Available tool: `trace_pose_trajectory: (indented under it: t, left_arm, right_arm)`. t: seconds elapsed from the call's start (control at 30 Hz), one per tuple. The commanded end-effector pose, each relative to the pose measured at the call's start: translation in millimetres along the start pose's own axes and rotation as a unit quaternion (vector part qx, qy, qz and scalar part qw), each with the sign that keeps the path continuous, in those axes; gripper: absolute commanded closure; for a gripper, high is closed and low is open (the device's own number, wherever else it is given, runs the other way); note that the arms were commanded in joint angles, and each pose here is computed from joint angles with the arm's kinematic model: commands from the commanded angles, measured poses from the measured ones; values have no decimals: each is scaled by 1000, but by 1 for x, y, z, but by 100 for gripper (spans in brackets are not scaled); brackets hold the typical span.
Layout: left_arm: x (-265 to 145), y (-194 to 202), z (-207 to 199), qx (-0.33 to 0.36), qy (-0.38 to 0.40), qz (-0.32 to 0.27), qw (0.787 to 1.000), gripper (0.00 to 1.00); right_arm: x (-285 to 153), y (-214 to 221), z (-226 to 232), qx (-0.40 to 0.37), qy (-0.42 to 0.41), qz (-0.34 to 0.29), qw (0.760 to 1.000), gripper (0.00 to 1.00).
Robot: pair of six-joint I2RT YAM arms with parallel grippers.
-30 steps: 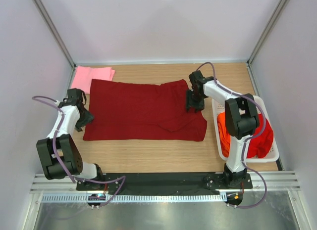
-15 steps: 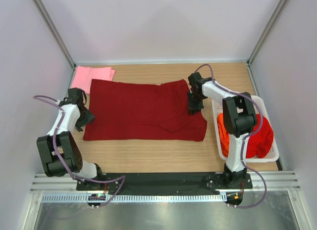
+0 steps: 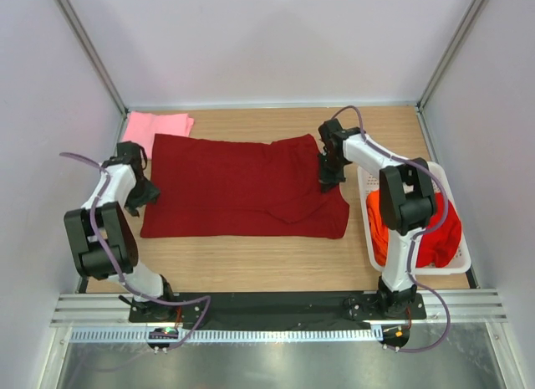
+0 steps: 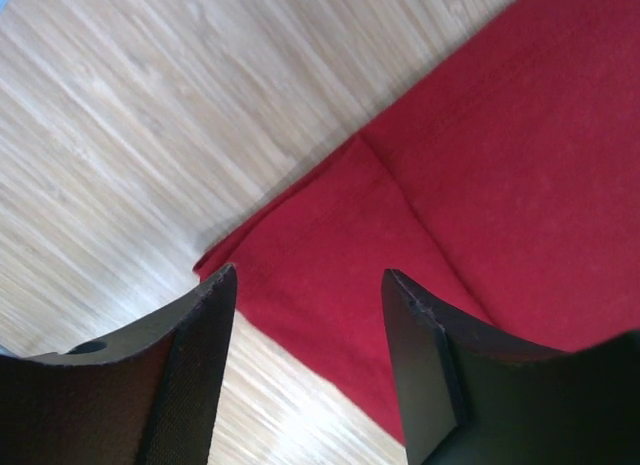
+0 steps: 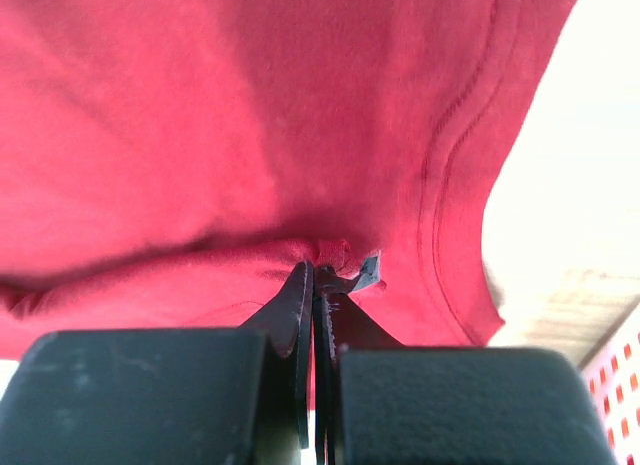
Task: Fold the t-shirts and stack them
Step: Fold the tshirt
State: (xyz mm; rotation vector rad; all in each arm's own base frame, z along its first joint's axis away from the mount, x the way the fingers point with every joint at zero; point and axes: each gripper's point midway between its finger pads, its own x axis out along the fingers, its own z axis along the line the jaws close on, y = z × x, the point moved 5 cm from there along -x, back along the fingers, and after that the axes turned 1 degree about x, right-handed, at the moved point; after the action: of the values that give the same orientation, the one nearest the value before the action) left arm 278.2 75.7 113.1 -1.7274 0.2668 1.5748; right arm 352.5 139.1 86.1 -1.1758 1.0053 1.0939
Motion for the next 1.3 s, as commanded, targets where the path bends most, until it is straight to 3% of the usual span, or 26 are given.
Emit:
trace_pose_trajectory:
  t: [0.0,0.4,0.73,0.93,1.03,1.17,1.27]
  left_arm:
    - [6,-13,-3,6,-27,2,1000,42]
    - [39,-18,-18,5,-50,33,998,50]
    - [54,-23,-24,13,-72,25,997,54]
    - [55,-25,-25,14,-72,14,997,63]
    - [56,-25,-24,19,-74,12,997,73]
    - [50,-27,-23,20,-78,3,997,93]
    - [41,-27,-23,29,-86,-12,996,93]
  right_arm:
    - [-46,-12,10,3,-31,-51,998,99]
    - [-51,-9,15,-1,-60,-55,997,99]
    - [-49,-7,17,-7,-68,-49,996,99]
    - [-48,-6,17,-7,-70,-47,996,99]
    - [-49,-7,17,-8,-70,-48,996,99]
    - [-50,-7,17,-6,-68,-48,996,99]
    - [-53,-6,16,-3,-64,-49,997,99]
